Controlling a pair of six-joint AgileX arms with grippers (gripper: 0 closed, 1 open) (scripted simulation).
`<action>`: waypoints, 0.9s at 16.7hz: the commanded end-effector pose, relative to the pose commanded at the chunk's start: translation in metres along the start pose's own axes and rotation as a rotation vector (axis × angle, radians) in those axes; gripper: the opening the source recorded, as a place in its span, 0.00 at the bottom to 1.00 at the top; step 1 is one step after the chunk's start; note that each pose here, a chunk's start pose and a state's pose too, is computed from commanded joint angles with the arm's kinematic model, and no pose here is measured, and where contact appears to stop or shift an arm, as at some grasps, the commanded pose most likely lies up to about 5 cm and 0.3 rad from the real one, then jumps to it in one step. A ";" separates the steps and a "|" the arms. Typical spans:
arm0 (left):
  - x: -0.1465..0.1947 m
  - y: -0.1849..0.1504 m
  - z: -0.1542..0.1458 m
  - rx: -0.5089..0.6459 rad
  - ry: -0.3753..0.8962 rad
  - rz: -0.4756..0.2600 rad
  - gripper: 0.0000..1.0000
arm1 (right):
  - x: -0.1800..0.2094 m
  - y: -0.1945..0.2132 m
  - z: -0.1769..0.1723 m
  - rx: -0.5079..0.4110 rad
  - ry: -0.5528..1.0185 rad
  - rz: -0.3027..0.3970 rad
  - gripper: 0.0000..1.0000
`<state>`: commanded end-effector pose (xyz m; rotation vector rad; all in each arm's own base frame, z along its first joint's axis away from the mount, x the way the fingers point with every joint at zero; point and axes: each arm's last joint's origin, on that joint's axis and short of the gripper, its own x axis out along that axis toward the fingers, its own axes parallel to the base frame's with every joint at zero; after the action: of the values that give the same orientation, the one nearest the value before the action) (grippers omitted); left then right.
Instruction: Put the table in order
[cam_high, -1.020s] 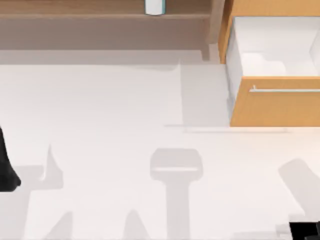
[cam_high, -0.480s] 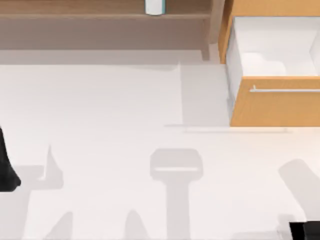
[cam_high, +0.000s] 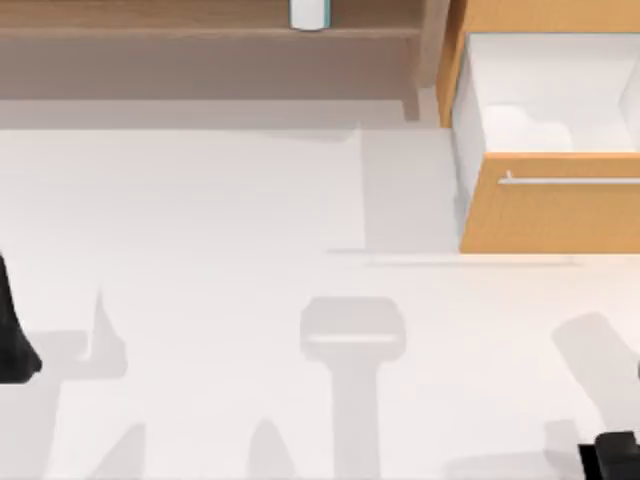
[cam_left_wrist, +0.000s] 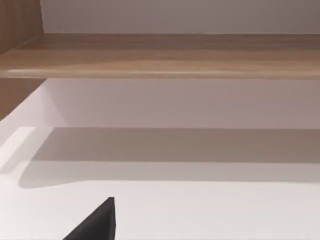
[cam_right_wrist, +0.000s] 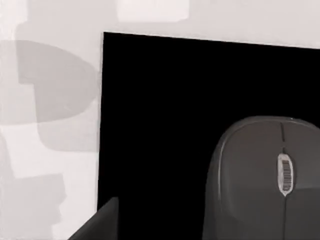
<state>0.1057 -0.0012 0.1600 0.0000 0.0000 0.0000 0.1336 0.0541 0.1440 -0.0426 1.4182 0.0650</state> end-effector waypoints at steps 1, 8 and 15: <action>0.000 0.000 0.000 0.000 0.000 0.000 1.00 | 0.001 0.002 0.004 -0.035 -0.030 0.011 1.00; 0.000 0.000 0.000 0.000 0.000 0.000 1.00 | 0.019 0.028 0.049 -0.473 -0.392 0.060 1.00; 0.000 0.000 0.000 0.000 0.000 0.000 1.00 | 0.047 0.047 0.079 -0.999 -0.855 -0.173 1.00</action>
<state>0.1057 -0.0012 0.1600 0.0000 0.0000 0.0000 0.2147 0.1076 0.1103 -0.8580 0.4142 0.5738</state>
